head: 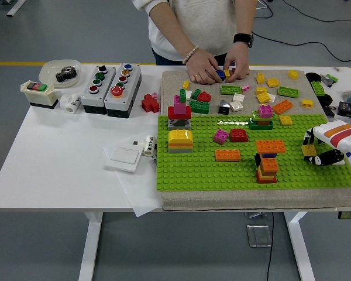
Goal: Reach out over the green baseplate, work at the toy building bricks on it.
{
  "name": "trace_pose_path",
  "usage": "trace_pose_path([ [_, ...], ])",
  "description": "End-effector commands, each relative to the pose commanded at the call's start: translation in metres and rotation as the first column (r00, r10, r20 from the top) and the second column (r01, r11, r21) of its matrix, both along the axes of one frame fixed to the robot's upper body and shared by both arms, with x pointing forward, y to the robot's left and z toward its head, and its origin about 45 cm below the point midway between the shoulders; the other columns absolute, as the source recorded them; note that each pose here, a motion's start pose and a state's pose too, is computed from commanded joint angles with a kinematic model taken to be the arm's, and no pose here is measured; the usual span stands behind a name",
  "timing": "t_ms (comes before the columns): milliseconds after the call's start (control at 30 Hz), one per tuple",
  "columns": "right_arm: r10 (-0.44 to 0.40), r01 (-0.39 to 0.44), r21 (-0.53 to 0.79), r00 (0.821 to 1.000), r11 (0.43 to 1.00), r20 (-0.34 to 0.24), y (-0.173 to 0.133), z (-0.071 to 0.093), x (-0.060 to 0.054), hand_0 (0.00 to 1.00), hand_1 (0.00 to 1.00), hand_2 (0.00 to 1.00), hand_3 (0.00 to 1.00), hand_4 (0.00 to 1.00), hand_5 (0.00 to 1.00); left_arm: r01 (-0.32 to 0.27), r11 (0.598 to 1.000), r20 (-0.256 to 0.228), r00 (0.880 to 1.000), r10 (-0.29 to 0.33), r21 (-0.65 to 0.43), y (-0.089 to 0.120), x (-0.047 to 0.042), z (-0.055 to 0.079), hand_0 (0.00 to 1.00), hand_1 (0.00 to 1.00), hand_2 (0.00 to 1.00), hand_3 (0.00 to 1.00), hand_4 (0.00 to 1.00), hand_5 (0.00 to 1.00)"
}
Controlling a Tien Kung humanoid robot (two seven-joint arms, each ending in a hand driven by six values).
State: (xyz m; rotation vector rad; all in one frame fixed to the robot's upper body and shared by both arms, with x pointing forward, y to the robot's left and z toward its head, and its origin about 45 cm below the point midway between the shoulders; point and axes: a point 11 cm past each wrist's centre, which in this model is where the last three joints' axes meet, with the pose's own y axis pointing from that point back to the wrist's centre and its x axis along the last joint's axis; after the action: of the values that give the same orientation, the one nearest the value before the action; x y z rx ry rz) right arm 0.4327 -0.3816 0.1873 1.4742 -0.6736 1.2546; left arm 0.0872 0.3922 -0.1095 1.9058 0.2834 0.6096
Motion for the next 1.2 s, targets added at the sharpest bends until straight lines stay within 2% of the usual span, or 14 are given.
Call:
trace_pose_path([
  [67,0.002,-0.002,0.01,1.0,1.0,0.005,0.0,0.001,0.0,0.306,0.456,0.546,0.54,0.677,0.382,0.0,1.0,0.0,1.0,0.0,0.0,0.0,-0.0001,0.0,0.551,0.638,0.695,0.607,0.642,0.726],
  [533,0.017,-0.019,0.054,0.999,0.998,0.044,0.002,0.011,0.001,0.305,0.433,0.516,0.517,0.641,0.374,0.002,1.0,0.001,1.0,-0.002,0.001,0.0,0.0001,0.0,0.552,0.638,0.696,0.608,0.643,0.727],
  [667,0.029,-0.034,0.071,0.997,0.997,0.071,0.006,0.02,0.003,0.305,0.435,0.517,0.52,0.645,0.376,0.002,1.0,0.0,1.0,-0.002,0.002,0.0,-0.0005,0.0,0.552,0.638,0.695,0.609,0.643,0.727],
  [933,0.047,-0.065,0.114,0.988,0.991,0.15,0.014,0.051,0.007,0.304,0.438,0.518,0.521,0.645,0.375,0.005,1.0,-0.006,1.0,-0.005,0.007,0.002,-0.0029,0.0,0.551,0.634,0.696,0.608,0.644,0.727],
  [1200,0.095,-0.125,0.13,0.972,0.984,0.216,0.027,0.079,0.001,0.302,0.439,0.52,0.521,0.626,0.368,0.005,1.0,-0.013,1.0,-0.005,0.012,0.003,-0.0061,0.0,0.551,0.634,0.693,0.609,0.644,0.727],
])
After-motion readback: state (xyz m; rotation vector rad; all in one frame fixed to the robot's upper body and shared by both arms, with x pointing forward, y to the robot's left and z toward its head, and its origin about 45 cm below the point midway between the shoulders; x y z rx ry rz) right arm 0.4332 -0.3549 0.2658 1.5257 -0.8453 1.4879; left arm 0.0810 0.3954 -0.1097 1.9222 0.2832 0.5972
